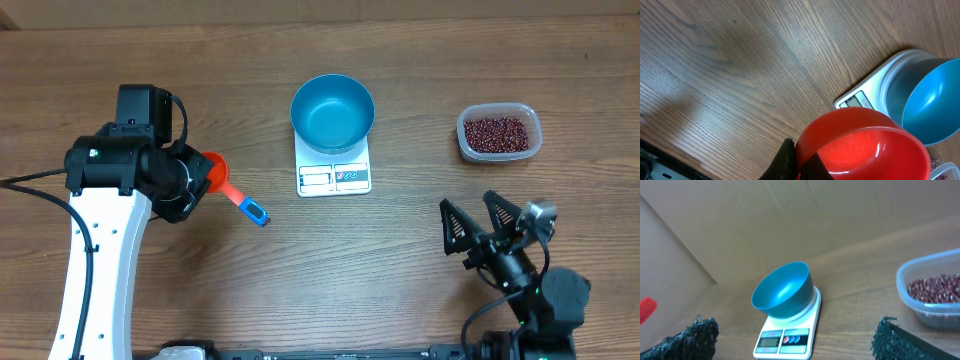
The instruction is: Scoop item into bowl and weigh 150g on scale
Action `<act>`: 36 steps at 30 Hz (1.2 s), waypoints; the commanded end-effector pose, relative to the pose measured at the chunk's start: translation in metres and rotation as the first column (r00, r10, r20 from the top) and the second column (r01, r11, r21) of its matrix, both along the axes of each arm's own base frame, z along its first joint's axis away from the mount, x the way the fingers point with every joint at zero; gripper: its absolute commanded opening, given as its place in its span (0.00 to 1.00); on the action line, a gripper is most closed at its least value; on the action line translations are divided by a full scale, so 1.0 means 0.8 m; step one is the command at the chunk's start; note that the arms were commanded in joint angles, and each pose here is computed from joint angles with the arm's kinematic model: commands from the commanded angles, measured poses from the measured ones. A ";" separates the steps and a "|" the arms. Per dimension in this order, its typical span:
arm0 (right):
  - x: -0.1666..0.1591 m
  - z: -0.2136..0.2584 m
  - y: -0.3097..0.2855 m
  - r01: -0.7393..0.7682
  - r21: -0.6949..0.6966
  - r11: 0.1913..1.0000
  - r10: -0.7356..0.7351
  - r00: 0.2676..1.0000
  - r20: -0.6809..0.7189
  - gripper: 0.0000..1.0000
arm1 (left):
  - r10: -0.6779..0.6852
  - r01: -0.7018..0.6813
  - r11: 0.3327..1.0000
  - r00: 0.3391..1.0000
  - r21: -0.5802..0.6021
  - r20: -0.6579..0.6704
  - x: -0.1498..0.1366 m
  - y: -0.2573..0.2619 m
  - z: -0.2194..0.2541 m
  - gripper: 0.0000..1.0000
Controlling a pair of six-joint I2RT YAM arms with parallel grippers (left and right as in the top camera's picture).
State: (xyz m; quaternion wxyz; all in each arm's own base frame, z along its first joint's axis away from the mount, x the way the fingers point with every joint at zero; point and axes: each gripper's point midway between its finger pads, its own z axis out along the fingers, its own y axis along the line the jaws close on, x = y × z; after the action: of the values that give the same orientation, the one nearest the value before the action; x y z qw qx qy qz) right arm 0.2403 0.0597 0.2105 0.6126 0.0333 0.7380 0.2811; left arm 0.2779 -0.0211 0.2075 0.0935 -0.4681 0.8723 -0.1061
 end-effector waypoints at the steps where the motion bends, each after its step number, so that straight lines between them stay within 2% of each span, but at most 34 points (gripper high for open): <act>1: 0.008 0.020 0.005 -0.028 0.009 1.000 0.028 0.999 -0.042 1.00 | 0.009 -0.009 1.000 1.000 -0.008 0.010 -0.002 -0.002 0.004 0.04; 9: 0.033 0.045 0.037 -0.198 0.064 0.978 0.206 0.968 -0.145 1.00 | 0.009 -0.009 1.000 1.000 -0.008 0.016 0.000 -0.002 0.005 0.04; 16: 0.038 0.059 0.065 -0.368 0.100 0.924 0.378 0.919 -0.114 1.00 | 0.013 -0.013 1.000 1.000 -0.010 0.025 0.003 -0.002 0.005 0.04; 18: 0.038 0.057 0.070 -0.391 0.133 0.911 0.407 0.905 -0.126 1.00 | 0.051 -0.051 0.998 0.998 -0.021 0.021 0.003 -0.002 0.005 0.04; 27: 0.050 0.063 0.069 -0.249 0.482 0.840 0.405 0.878 -0.253 1.00 | 0.245 -0.246 0.965 0.969 -0.088 -0.013 0.003 -0.005 0.006 0.04; 32: 0.060 0.071 0.069 -0.180 0.610 0.771 0.422 0.862 -0.279 1.00 | 0.360 -0.363 0.922 0.932 -0.132 -0.050 0.001 -0.016 0.006 0.04; 36: 0.063 0.063 0.074 -0.158 0.645 0.748 0.447 0.838 -0.313 1.00 | 0.407 -0.414 0.897 0.910 -0.155 -0.076 -0.002 -0.036 0.006 0.04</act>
State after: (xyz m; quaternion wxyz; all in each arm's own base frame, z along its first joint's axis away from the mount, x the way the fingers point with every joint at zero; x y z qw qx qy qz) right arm 0.2898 0.1136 0.2528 0.3609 0.1392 0.7361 0.5555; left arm 0.2790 -0.0382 0.2085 0.0673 -0.6099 0.7783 -0.1330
